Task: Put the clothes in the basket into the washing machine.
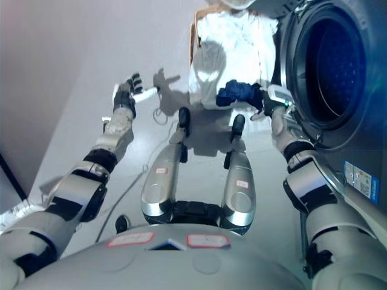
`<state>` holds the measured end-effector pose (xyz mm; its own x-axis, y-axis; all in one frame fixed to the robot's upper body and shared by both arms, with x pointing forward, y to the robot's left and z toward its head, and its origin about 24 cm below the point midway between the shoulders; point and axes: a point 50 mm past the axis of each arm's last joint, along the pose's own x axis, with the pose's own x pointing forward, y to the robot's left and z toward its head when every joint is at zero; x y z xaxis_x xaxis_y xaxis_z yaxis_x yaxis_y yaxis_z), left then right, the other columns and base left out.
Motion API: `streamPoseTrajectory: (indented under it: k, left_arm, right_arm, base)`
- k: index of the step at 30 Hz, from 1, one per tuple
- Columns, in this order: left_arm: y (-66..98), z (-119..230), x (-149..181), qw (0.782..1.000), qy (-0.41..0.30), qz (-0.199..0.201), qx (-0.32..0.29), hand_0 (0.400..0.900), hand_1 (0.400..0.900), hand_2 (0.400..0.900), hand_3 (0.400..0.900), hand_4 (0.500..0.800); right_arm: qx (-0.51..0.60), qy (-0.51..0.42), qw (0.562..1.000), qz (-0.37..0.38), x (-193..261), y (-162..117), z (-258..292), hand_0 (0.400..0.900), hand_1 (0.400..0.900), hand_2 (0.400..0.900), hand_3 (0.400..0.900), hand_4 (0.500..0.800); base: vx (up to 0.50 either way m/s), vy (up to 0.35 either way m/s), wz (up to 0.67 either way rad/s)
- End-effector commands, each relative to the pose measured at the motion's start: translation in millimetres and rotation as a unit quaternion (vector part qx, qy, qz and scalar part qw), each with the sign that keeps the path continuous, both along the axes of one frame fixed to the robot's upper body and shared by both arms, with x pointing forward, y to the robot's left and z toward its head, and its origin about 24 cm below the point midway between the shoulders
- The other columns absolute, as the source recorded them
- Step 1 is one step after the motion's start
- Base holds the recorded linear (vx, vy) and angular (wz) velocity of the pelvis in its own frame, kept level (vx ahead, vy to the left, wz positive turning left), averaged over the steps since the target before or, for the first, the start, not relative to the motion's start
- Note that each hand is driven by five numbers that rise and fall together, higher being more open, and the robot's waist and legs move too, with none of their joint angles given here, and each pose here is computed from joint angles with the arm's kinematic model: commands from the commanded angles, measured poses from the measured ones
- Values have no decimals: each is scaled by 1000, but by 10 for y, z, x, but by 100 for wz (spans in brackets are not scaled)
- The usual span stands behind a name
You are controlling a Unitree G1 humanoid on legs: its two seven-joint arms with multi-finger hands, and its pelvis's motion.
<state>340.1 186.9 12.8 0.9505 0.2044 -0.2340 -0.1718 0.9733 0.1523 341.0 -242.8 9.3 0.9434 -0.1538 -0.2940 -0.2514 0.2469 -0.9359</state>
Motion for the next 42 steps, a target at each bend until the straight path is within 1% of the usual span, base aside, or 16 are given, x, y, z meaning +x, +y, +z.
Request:
streamPoseTrajectory:
  k: [1,2,5,7,8,9,10,14,16,18,24,28,34,38,42]
  left_arm:
    - [-14,264,96,997,-72,8,-8,900,900,900,900,800]
    - [-50,316,110,996,-85,3,-14,900,900,900,900,800]
    - [-135,413,137,994,-107,-10,-20,900,900,900,900,800]
    - [-145,426,133,994,-110,-11,-17,900,900,900,900,800]
    - [-144,466,135,993,-120,-7,-16,900,900,900,900,800]
    - [-144,469,137,993,-120,-7,-16,900,900,900,900,800]
    - [-149,528,142,991,-134,-7,-16,900,900,900,900,800]
    - [-154,607,151,988,-151,-9,-20,900,900,900,900,800]
    - [-165,663,150,986,-164,-8,-30,900,900,900,900,800]
    - [-193,723,152,983,-178,-13,-36,900,900,900,900,800]
    - [-231,859,153,977,-208,-14,-51,900,900,900,900,800]
    - [-274,986,137,969,-236,-24,-63,900,900,900,900,800]
    - [-282,923,142,973,-222,-25,-65,900,900,900,900,800]
    - [-257,971,151,970,-231,-20,-66,900,900,900,900,800]
    - [-288,1033,140,967,-245,-29,-69,900,900,900,900,800]
  right_arm:
    - [-58,-53,997,-27,104,-199,258,900,900,900,900,800]
    - [-62,-64,996,-24,143,-171,308,900,900,900,900,800]
    - [-99,-91,991,-22,223,-210,479,900,900,900,900,800]
    - [-127,-109,986,-22,269,-226,585,900,900,900,900,800]
    - [-134,-145,980,-31,335,-221,736,900,900,900,900,800]
    - [-134,-146,980,-31,336,-220,739,900,900,900,900,800]
    - [-144,-178,973,-42,387,-248,899,900,900,900,900,800]
    - [-152,-206,965,-52,449,-266,1092,900,900,900,900,800]
    - [-151,-221,961,-73,454,-348,1196,900,900,900,900,800]
    - [-142,-233,959,-80,463,-364,1253,900,900,900,900,800]
    - [-135,-251,954,-93,484,-429,1416,900,900,900,900,800]
    - [-129,-255,953,-98,498,-459,1505,900,900,900,900,800]
    - [-114,-248,958,-87,522,-414,1505,900,900,900,900,800]
    - [-127,-248,957,-74,542,-370,1528,900,900,900,900,800]
    - [-141,-247,955,-80,540,-422,1588,900,900,900,900,800]
  base:
    - [-66,9,17]
    - [-68,-6,21]
    - [-60,9,17]
    - [-28,16,8]
    - [-25,22,5]
    - [-35,34,3]
    - [-34,24,2]
    - [-26,16,3]
    - [-11,8,2]
    - [-15,13,4]
    - [-21,9,7]
    - [-31,11,8]
    - [1,19,2]
    - [3,3,4]
    - [-4,-11,9]
